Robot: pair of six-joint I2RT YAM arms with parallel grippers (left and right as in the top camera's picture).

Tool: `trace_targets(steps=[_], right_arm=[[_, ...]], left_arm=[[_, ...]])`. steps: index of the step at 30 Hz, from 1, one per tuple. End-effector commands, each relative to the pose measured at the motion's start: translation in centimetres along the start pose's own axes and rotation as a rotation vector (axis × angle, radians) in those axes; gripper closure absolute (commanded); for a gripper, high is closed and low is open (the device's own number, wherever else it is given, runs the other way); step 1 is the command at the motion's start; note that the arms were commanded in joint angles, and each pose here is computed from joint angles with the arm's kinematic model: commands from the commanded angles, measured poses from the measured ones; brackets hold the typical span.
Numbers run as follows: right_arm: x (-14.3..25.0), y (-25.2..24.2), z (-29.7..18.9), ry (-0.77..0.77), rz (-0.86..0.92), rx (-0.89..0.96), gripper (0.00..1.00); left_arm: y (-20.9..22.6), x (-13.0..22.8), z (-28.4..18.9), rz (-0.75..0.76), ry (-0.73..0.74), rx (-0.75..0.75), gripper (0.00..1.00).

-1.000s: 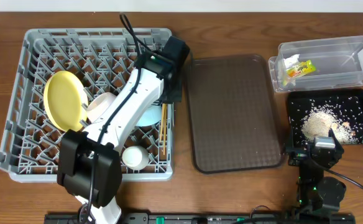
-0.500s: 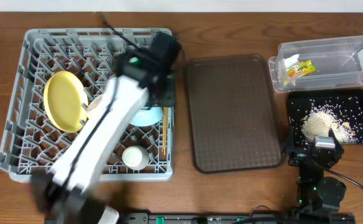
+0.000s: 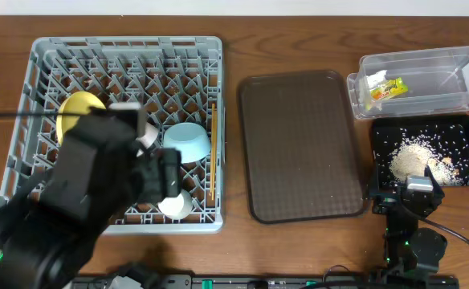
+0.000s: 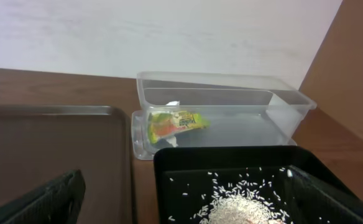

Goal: Sort waste into correct bins and load items into the dishwasher

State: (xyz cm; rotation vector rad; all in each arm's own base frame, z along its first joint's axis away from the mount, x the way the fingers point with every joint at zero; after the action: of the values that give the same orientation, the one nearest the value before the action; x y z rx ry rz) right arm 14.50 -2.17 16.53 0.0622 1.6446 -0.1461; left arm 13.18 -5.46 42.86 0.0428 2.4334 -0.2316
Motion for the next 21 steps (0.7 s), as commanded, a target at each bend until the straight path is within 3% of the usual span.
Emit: trace_targets(steps=[1,9,14,21], right_arm=[[0.1,-0.2,0.0,-0.002,0.012,0.012,0.01],[0.1,-0.2,0.0,-0.002,0.012,0.012,0.01],[0.1,-0.2,0.0,-0.002,0.012,0.012,0.01],[0.1,-0.2,0.0,-0.002,0.012,0.012,0.01]], left_arm=[[1.1,0.7,-1.8,0.001,-0.082,-0.052,0.10],[3.1,0.6,-4.4,-0.035,-0.305,-0.211,0.08],[3.2,0.0,-4.7,0.002,-0.412,-0.212,0.08],[4.2,0.0,-3.3,-0.086,-0.547,-0.234,0.07]])
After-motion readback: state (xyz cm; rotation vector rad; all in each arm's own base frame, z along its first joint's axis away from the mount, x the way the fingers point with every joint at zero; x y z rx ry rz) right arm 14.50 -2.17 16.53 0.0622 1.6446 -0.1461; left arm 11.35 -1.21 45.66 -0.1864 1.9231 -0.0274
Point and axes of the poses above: each gripper's point midway between its finger pads, its own z axis out along the fingers, its own y axis along the line the jaws close on, x = y × z, the point moved 10 cm from there along -z, back along the fingers, and after that the axes turned 3 degrees about z, right-handed, at the moved point
